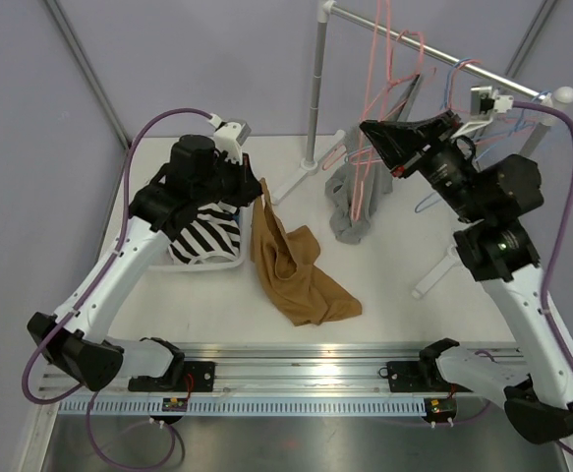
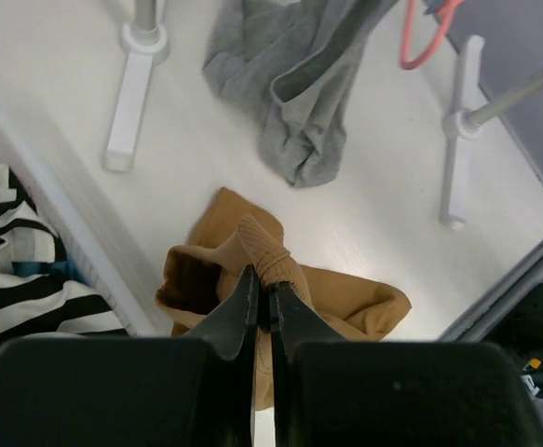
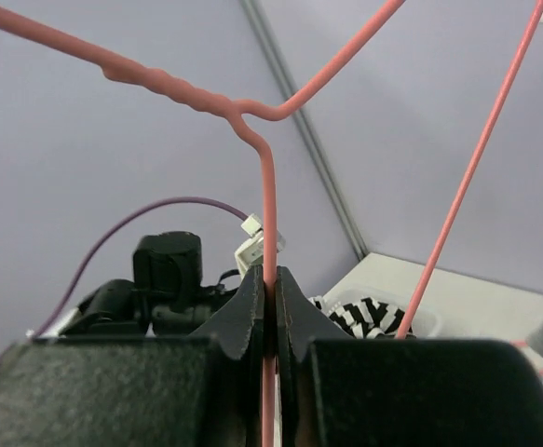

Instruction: Remove the tank top from the hanger

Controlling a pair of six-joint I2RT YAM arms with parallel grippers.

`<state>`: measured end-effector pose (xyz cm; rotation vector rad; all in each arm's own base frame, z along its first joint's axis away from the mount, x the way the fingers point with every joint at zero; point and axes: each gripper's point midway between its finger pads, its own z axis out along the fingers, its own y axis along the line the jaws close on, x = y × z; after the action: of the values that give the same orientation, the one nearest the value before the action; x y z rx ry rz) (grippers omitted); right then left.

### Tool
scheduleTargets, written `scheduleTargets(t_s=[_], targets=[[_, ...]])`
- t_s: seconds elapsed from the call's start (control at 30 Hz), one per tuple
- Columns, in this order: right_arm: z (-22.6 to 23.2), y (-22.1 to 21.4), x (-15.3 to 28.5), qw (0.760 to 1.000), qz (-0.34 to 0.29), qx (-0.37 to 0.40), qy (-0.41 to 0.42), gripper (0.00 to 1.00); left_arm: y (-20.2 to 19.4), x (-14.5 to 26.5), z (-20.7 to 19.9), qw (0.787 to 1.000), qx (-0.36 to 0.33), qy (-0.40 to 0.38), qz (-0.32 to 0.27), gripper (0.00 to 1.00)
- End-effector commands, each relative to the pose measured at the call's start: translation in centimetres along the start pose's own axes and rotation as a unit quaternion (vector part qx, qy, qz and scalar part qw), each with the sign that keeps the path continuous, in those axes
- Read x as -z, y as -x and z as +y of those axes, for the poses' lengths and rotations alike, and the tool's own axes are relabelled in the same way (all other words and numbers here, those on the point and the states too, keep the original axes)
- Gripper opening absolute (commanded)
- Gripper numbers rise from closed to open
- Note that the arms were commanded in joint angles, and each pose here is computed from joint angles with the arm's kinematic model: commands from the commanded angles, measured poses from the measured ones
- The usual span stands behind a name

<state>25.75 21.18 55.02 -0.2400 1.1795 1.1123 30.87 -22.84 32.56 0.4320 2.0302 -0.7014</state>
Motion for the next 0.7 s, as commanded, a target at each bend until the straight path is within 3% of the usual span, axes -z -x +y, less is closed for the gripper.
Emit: scheduleTargets(t_s=[0.0,0.1,0.23,0.33,0.37,0.5,0.67], targets=[[-0.1,2.4,4.9,0.991,0.008,-0.046,-0.128,0.0,1.3,-0.1,1.3,0.998,0.023,0.046,-0.019,0.07],[-1.0,1.2,9.3,0.971,0.036,-0.091,-0.217,0.0,0.7,-0.7,1.2,0.999,0.027,0.039,-0.008,0.1],[-1.1,2.4,13.4,0.956,0.02,-0.086,-0.279,0.0,0.4,-0.6,1.0,0.999,0.028,0.034,0.002,0.17],[-1.0,2.4,15.4,0.951,0.019,-0.088,-0.297,0.0,-0.1,-0.3,1.0,0.999,0.023,0.037,0.013,0.46],[-0.6,2.5,15.9,0.951,0.015,-0.095,-0.296,0.0,-0.3,-0.2,1.0,0.999,0.021,0.041,0.016,0.66],[-0.6,1.4,16.7,0.946,0.028,-0.111,-0.302,0.0,-0.4,0.6,0.8,0.999,0.014,0.047,0.012,0.84],[-2.7,0.4,16.7,0.933,0.037,-0.103,-0.342,0.0,-0.6,2.0,0.2,0.998,0.001,0.055,0.007,0.91]])
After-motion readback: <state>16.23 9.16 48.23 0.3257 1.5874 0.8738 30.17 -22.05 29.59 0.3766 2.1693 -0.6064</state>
